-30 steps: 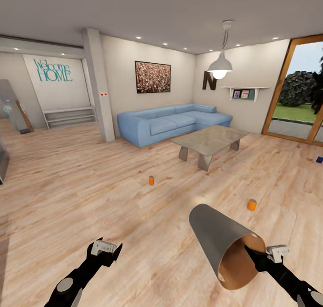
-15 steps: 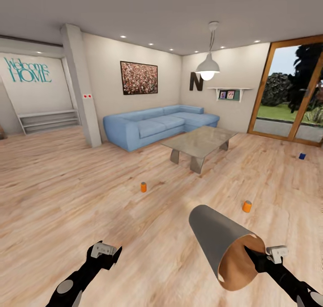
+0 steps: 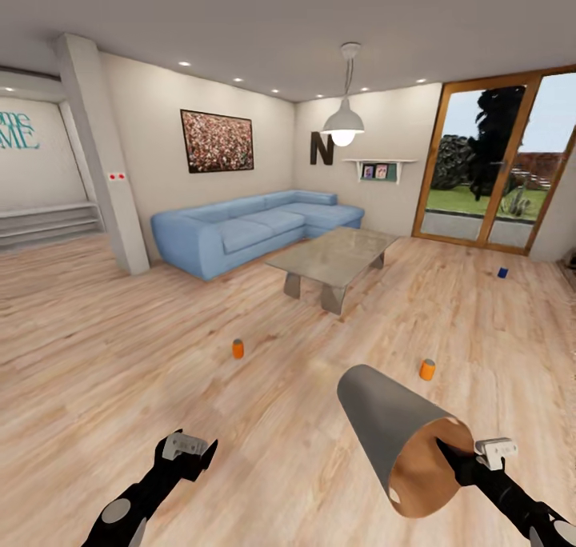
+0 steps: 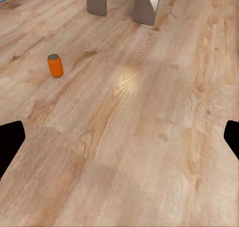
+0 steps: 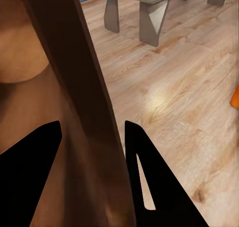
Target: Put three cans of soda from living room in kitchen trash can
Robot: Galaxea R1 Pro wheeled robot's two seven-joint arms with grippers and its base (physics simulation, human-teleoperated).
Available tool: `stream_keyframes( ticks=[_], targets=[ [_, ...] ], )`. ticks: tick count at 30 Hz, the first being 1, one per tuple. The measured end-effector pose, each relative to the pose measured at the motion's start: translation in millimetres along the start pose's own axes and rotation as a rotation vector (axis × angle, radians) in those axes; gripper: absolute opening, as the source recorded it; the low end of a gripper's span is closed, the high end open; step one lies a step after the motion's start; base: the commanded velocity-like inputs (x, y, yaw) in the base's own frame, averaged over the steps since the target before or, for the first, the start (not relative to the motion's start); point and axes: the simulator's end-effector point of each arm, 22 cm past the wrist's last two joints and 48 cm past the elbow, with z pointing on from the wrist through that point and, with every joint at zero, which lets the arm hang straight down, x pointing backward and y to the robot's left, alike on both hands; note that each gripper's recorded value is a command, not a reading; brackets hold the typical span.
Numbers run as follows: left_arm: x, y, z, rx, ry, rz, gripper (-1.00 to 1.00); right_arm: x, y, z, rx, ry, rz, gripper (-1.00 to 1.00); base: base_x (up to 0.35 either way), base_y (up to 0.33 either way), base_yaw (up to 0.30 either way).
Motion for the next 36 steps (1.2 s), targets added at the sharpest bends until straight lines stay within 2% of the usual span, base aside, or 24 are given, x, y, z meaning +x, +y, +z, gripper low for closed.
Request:
stream_keyframes(
  ticks=[13, 30, 36],
  targets=[
    [-3.4, 0.1, -0.7, 0.0, -0.006, 0.002, 1.0, -2.4, 1.1, -0.3, -0.001, -0.005, 0.0, -1.0, 0.283, 0.216, -0.172],
    [-3.7, 0.1, -0.7, -0.001, -0.007, 0.002, 1.0, 3.8, 3.3, -0.4, -0.006, 0.008, 0.003, -1.0, 0.282, 0.217, -0.019],
    [-5.0, 0.0, -1.2, 0.0, -0.009, 0.002, 1.0, 3.9, 3.3, -0.8, -0.006, 0.008, 0.006, -1.0, 0.28, 0.219, -0.138]
  ],
)
